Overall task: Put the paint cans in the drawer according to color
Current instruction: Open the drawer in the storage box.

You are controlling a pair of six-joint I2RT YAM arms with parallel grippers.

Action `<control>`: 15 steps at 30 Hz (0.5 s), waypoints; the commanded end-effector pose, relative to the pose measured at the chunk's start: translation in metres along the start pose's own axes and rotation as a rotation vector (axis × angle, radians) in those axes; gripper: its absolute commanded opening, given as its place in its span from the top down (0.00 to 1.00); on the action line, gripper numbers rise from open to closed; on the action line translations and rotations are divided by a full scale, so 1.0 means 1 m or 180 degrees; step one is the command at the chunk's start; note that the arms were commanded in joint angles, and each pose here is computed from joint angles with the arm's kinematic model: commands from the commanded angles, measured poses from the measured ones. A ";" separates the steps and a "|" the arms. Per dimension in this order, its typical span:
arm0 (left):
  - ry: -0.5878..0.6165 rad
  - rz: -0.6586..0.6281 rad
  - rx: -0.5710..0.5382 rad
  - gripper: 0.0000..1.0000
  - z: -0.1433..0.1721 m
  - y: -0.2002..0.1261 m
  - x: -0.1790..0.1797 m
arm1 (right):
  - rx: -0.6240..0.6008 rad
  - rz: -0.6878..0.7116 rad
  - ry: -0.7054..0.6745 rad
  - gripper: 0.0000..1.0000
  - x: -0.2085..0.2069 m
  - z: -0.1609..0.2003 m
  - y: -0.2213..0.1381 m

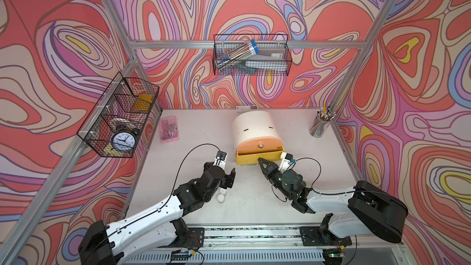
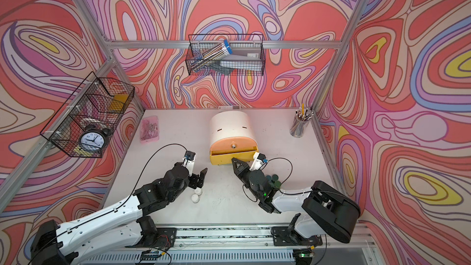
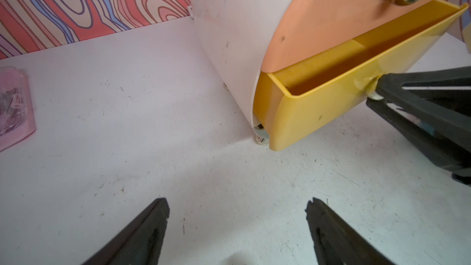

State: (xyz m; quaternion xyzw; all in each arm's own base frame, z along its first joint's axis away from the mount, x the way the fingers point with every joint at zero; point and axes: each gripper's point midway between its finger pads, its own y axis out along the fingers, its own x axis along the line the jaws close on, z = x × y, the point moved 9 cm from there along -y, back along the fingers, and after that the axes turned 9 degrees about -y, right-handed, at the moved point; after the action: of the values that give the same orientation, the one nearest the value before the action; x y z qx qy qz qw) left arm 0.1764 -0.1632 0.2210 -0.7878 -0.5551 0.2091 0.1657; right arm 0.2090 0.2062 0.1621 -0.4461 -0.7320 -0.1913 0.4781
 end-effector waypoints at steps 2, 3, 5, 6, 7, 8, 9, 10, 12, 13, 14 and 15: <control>-0.0025 0.0071 0.0117 0.10 -0.031 0.004 -0.019 | -0.0040 -0.0055 -0.0074 0.87 0.000 0.000 0.000; 0.0034 -0.0016 0.0178 0.10 -0.037 0.007 -0.022 | -0.0036 -0.0048 -0.0061 0.87 -0.002 0.001 0.000; 0.0153 -0.0224 0.0323 0.10 -0.044 0.017 -0.026 | -0.0024 -0.0051 -0.0053 0.87 -0.004 0.002 -0.002; 0.0195 -0.0291 0.0373 0.10 -0.047 0.020 -0.027 | -0.0018 -0.0045 -0.0048 0.87 -0.005 0.002 -0.002; 0.0235 -0.0330 0.0427 0.10 -0.049 0.024 -0.030 | -0.0019 -0.0052 -0.0047 0.87 -0.005 0.002 -0.003; 0.0266 -0.0350 0.0468 0.10 -0.051 0.028 -0.032 | -0.0020 -0.0051 -0.0053 0.87 -0.006 0.002 -0.004; 0.0287 -0.0350 0.0500 0.10 -0.051 0.031 -0.033 | -0.0015 -0.0058 -0.0056 0.86 -0.006 0.002 -0.005; 0.0298 -0.0354 0.0537 0.10 -0.050 0.035 -0.035 | -0.0018 -0.0070 -0.0057 0.87 -0.005 0.001 -0.007; 0.0267 -0.0365 0.0544 0.10 -0.051 0.039 -0.036 | -0.0013 -0.0070 -0.0093 0.86 -0.004 0.000 -0.009; 0.0246 -0.0349 0.0520 0.10 -0.053 0.041 -0.037 | -0.0002 -0.0060 -0.0119 0.86 -0.003 -0.001 -0.011; 0.0232 -0.0330 0.0492 0.10 -0.054 0.042 -0.038 | 0.0013 -0.0053 -0.0127 0.86 -0.003 -0.002 -0.013; 0.0223 -0.0326 0.0467 0.10 -0.055 0.043 -0.038 | 0.0030 -0.0029 -0.0138 0.86 -0.003 -0.002 -0.015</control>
State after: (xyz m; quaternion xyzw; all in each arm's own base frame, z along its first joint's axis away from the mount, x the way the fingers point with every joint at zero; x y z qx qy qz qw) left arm 0.2251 -0.2168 0.2493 -0.7569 -0.5640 0.2165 0.2495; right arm 0.2025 0.2001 0.1601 -0.4409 -0.7380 -0.1895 0.4744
